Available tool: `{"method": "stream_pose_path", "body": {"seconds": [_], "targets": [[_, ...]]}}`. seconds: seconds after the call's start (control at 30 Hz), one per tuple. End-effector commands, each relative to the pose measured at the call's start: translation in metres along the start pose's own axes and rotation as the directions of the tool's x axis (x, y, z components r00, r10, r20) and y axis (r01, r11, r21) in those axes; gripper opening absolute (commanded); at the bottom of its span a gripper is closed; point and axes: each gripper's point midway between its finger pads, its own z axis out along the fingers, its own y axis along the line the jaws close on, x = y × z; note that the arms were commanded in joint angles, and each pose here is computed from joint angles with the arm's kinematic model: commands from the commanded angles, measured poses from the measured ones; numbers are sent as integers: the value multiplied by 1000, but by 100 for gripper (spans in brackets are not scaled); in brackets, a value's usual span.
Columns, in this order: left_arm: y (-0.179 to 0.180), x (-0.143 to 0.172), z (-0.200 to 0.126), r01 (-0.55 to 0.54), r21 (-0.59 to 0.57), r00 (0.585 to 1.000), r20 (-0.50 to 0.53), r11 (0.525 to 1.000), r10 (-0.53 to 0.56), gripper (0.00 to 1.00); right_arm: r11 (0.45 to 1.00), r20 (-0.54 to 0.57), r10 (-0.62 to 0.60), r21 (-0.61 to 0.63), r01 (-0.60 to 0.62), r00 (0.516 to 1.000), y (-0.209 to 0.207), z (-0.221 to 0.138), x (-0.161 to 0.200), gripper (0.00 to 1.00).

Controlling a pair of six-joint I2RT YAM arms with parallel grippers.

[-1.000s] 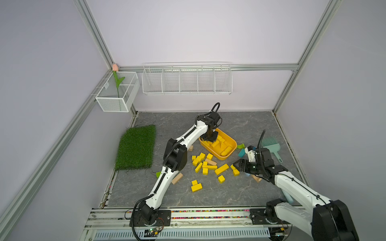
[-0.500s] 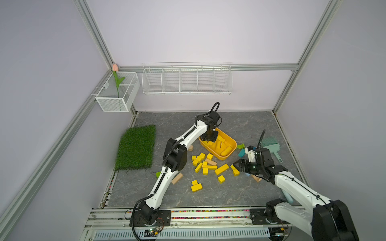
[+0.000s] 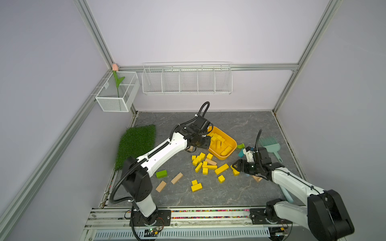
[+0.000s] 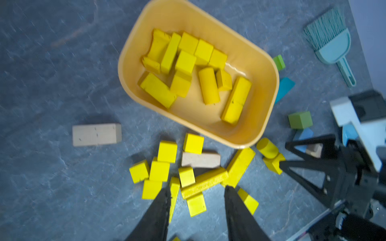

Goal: Pick out the yellow building blocks
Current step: Place the building block in the storage box, then pick up the building block from the center of the board.

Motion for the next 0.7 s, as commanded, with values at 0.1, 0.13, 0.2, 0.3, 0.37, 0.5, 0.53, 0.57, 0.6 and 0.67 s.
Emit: {"method": "stream_pose_path", "body": {"seconds": [0.1, 0.13, 0.2, 0.3, 0.37, 0.5, 0.53, 0.57, 0.6, 0.67], "targets": [[29, 65, 22, 112, -14, 993, -27, 994, -113, 43, 1000, 40, -13, -17, 14, 999, 6, -7, -8, 75], [33, 73, 22, 118, -16, 993, -31, 993, -118, 43, 1000, 48, -10, -10, 10, 999, 5, -9, -9, 75], [35, 83, 22, 124, -4, 992, -31, 992, -125, 43, 1000, 56, -7, 1, 7, 998, 4, -11, -9, 75], [38, 93, 25, 127, 1, 991, -35, 992, -127, 43, 1000, 60, -2, 16, 1, 998, 2, -12, -9, 75], [40, 97, 27, 122, -5, 992, -43, 993, -122, 42, 1000, 59, 2, 20, -3, 998, 1, -13, -9, 75], [39, 98, 29, 114, -1, 992, -54, 993, -114, 42, 1000, 52, 4, 17, -5, 999, 1, -12, -7, 75], [40, 100, 30, 115, -7, 991, -62, 993, -116, 42, 1000, 53, 3, 17, -4, 999, 1, -12, -7, 75], [41, 102, 32, 112, -13, 991, -69, 994, -112, 42, 1000, 58, 1, 16, -2, 998, 1, -13, -8, 75], [42, 103, 33, 108, -17, 991, -76, 994, -109, 42, 1000, 60, 0, 16, -1, 998, 2, -13, -8, 75], [40, 104, 38, 92, -11, 991, -99, 996, -92, 43, 1000, 62, -1, 13, 0, 998, 2, -14, -8, 75]]}}
